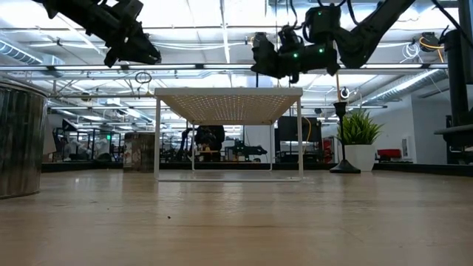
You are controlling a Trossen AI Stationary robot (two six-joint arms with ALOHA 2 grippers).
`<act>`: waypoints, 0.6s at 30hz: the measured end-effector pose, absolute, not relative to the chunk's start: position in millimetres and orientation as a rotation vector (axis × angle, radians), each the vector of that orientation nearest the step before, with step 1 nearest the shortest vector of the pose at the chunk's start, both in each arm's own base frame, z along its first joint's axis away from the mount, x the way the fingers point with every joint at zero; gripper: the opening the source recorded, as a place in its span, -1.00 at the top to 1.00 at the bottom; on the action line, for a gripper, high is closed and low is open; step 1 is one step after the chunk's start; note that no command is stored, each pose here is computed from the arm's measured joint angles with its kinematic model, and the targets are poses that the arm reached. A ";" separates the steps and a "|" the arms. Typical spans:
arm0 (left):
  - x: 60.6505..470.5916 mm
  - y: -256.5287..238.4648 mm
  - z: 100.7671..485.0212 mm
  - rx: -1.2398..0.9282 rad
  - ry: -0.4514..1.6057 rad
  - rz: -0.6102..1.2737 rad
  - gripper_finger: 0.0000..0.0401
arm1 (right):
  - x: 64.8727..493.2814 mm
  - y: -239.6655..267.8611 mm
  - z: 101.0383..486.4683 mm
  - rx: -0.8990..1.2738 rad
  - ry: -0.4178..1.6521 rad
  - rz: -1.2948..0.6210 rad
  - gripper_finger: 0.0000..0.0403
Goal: Pick & Place candle stick holders
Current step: Put the top left black candle holder on the shelf
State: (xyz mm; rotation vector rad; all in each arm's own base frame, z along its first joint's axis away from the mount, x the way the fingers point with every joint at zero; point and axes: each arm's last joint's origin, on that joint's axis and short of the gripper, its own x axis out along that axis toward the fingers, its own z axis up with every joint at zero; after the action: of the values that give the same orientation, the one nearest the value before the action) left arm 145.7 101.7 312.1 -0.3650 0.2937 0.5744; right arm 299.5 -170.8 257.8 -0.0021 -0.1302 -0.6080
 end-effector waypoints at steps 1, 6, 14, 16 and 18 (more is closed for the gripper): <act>145.6 101.8 312.1 -0.364 0.294 0.579 0.33 | 299.8 -170.5 256.6 -0.006 -0.116 -0.608 0.95; 145.6 101.8 312.1 -0.363 0.294 0.581 0.33 | 300.1 -170.7 254.7 -0.008 -0.096 -0.608 0.95; 145.6 101.9 312.1 -0.363 0.294 0.581 0.33 | 300.2 -170.7 253.5 -0.010 -0.084 -0.608 0.87; 145.6 101.9 312.1 -0.363 0.294 0.581 0.33 | 300.3 -170.7 253.2 -0.003 -0.082 -0.607 0.85; 145.6 101.9 312.1 -0.363 0.293 0.581 0.33 | 300.6 -170.3 253.1 -0.001 -0.082 -0.587 0.85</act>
State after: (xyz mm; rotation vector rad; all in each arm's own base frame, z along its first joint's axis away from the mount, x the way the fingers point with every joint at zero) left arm 145.6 101.9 312.1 -0.3632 0.2935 0.5814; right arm 300.6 -170.3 253.1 -0.0015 -0.0819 -0.5869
